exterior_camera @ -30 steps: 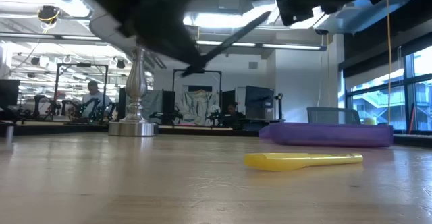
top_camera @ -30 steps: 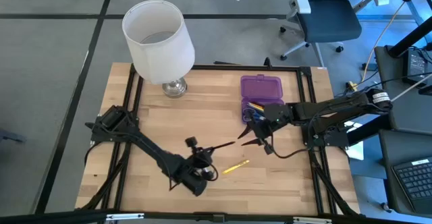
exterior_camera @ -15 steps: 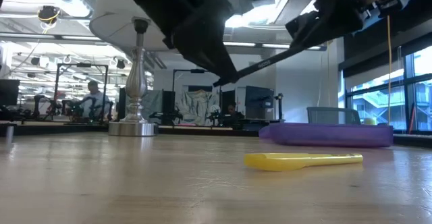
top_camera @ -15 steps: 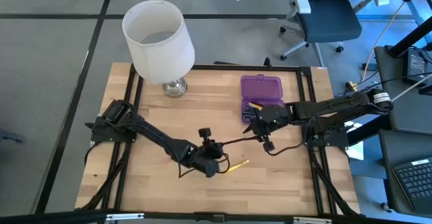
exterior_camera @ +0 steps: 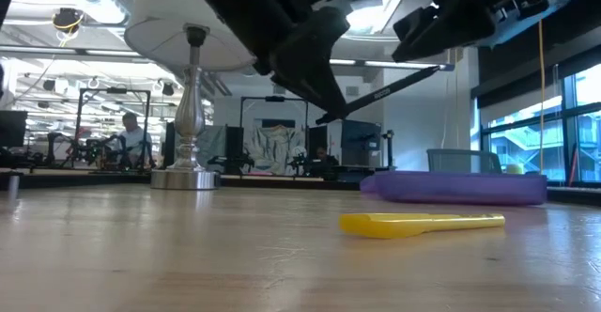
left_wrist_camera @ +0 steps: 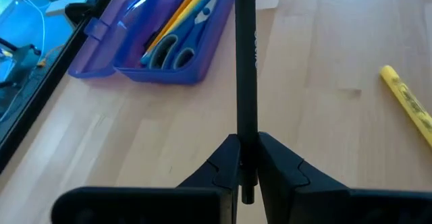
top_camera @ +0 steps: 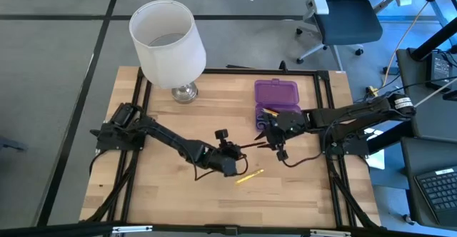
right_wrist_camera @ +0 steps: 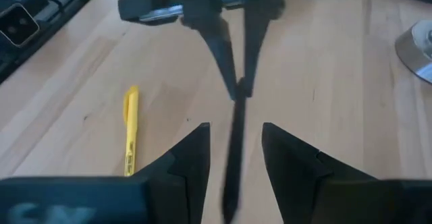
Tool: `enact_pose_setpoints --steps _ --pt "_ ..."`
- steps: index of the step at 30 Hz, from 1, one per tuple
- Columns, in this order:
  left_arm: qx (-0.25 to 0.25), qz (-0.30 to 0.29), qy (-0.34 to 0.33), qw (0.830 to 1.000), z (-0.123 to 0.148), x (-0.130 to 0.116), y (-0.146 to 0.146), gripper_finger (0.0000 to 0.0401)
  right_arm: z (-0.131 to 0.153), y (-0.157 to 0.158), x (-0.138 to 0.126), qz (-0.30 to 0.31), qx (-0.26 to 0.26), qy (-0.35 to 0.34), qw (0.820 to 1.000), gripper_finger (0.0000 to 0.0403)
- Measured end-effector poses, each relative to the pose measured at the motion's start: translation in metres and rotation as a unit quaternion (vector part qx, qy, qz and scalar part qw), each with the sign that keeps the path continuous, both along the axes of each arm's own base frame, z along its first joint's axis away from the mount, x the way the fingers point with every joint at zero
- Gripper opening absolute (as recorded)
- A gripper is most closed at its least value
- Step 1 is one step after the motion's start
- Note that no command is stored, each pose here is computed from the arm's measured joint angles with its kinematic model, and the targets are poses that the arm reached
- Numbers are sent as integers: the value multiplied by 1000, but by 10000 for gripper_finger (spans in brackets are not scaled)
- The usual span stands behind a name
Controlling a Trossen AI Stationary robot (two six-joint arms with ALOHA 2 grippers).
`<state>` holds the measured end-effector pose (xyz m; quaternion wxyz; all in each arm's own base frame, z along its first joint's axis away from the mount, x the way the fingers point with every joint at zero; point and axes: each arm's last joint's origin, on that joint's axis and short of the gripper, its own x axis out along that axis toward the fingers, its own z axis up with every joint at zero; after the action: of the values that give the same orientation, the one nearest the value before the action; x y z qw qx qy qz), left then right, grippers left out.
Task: Pick & place school supplies into a supply box
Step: Put the black pen into the purple supply box
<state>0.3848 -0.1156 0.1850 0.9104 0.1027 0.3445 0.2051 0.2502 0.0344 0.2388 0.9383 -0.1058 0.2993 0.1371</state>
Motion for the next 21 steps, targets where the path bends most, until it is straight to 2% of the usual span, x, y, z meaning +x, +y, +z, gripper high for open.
enact_pose_setpoints --steps 4,11,14,21 --pt "-9 7 -1 1000 0 3 10 28 -5 8 2 -8 -25 7 1000 139" --pt "-29 2 3 1000 0 6 18 28 -20 19 7 -29 -101 34 994 139" --pt "-32 2 2 999 0 7 18 28 -18 22 15 -41 -124 53 990 139" --pt "-34 0 2 999 0 7 18 28 -19 29 44 -46 -149 149 976 139"
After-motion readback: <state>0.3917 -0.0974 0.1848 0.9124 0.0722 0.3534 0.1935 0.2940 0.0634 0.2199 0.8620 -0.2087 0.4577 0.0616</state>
